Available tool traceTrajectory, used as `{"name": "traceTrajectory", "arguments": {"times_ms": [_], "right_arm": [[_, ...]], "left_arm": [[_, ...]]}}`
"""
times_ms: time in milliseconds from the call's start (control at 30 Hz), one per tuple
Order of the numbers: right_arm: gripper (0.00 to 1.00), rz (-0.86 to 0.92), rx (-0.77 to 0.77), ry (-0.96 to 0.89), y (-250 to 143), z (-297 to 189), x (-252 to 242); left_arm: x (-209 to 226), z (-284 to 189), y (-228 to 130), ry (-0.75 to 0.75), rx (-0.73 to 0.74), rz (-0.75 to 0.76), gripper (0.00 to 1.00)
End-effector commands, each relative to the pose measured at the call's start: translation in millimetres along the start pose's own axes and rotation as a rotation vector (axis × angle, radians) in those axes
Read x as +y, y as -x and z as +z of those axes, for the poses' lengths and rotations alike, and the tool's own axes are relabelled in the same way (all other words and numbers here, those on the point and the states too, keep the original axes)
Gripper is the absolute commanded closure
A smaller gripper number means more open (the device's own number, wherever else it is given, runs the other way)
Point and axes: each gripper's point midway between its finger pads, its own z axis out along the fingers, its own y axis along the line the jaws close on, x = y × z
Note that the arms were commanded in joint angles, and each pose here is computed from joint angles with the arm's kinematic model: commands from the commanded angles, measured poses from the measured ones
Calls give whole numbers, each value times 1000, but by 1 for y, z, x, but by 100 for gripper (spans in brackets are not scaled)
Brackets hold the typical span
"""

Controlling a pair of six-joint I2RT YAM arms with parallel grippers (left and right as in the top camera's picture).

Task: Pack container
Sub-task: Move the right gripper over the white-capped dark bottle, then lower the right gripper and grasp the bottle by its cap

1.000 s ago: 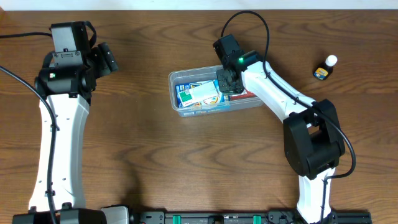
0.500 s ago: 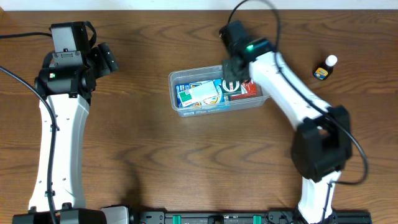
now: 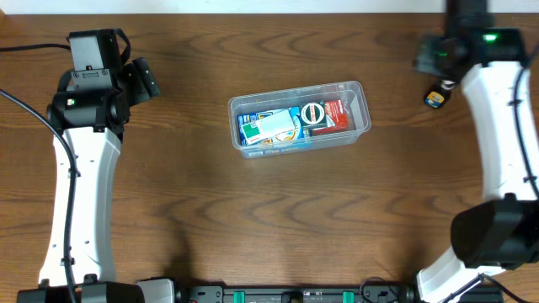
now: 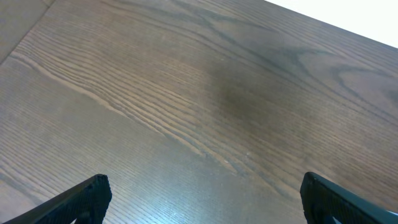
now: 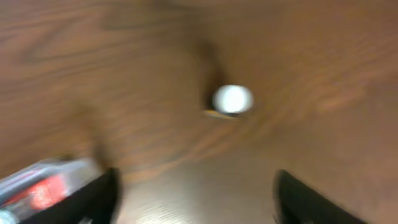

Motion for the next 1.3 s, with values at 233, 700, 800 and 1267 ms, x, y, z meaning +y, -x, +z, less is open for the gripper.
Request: {"name": "traceTrajectory", "arguments": {"times_ms": [233, 700, 800, 1267], "right_arm": [[1, 58, 137, 15, -11, 48, -59], [11, 78, 177, 59, -15, 107, -35], [14, 128, 158, 62, -10, 109, -33], [32, 275, 183, 72, -15, 130, -24]], "left_arm": [[3, 0, 1, 16, -4, -15, 2], [3, 0, 1, 16, -4, -15, 2], [3, 0, 1, 16, -4, -15, 2], [3, 0, 1, 16, -4, -15, 2]]}}
